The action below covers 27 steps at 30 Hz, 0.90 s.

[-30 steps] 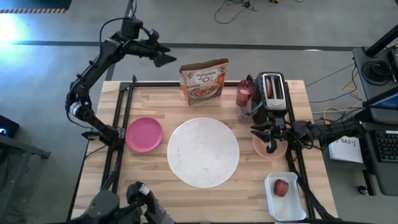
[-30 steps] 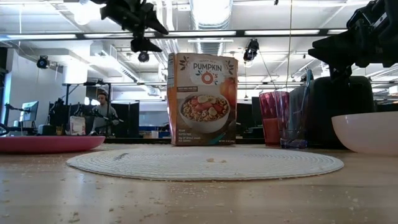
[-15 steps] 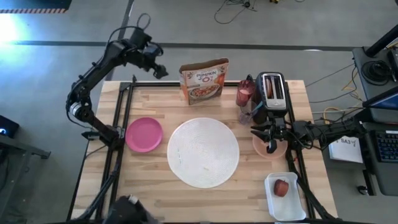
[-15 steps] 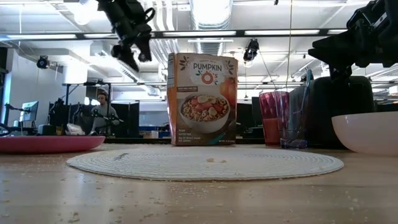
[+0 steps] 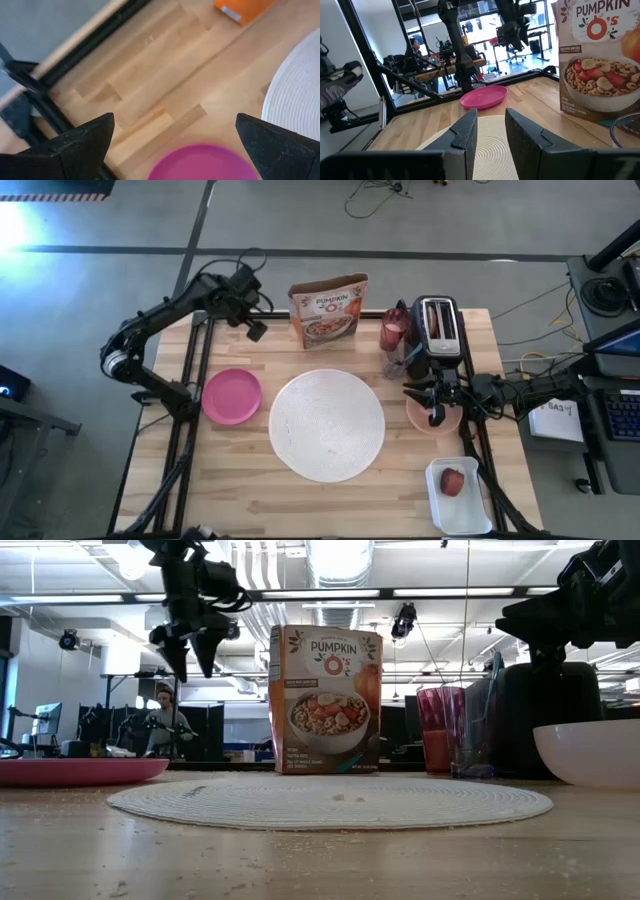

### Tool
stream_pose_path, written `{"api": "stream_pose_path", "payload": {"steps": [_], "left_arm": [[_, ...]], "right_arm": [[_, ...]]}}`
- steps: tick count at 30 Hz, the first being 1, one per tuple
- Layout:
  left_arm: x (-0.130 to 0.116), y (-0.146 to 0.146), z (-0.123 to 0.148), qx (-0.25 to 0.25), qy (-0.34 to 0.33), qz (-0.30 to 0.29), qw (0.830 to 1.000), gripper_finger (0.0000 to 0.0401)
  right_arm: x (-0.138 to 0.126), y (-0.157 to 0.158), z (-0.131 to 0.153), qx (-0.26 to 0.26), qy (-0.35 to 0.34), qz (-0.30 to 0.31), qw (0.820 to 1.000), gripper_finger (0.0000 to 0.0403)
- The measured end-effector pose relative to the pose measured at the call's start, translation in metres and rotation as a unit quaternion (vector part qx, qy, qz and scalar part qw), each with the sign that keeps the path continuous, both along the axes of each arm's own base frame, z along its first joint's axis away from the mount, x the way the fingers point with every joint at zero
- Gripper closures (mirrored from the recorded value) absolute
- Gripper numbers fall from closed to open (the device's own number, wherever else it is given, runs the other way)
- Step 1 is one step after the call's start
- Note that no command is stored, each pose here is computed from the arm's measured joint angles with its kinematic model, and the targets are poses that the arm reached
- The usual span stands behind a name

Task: Arrange a breakfast setting
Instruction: Put the pink plate on the white tablemat

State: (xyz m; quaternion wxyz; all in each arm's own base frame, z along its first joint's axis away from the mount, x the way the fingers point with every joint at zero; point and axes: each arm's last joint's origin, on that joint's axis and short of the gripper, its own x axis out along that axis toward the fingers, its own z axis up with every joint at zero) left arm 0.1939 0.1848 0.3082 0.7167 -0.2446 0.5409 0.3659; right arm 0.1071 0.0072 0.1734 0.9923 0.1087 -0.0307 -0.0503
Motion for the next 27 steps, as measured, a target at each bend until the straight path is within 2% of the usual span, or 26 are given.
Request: {"api": "stream_pose_path", "payload": {"steps": [10, 17, 20, 27], "left_arm": [[-0.014, -0.042, -0.041, -0.004, -0.044, 0.036, 0.998, 0.0001], [-0.015, -0.064, -0.057, -0.017, -0.043, 0.068, 0.997, 0.0001], [-0.01, -0.072, -0.059, 0.002, -0.04, 0.075, 0.996, 0.0001], [0.003, -0.099, -0.06, 0.055, -0.024, 0.038, 0.997, 0.0001]], "right_arm": [[0.0, 0.0, 0.0, 0.0, 0.0, 0.0, 1.0, 0.0312], [0.0, 0.0, 0.0, 0.0, 0.0, 0.0, 1.0, 0.0312], [0.0, 0.0, 0.0, 0.0, 0.0, 0.0, 1.0, 0.0312], [0.0, 0.0, 0.0, 0.0, 0.0, 0.0, 1.0, 0.0312]]}}
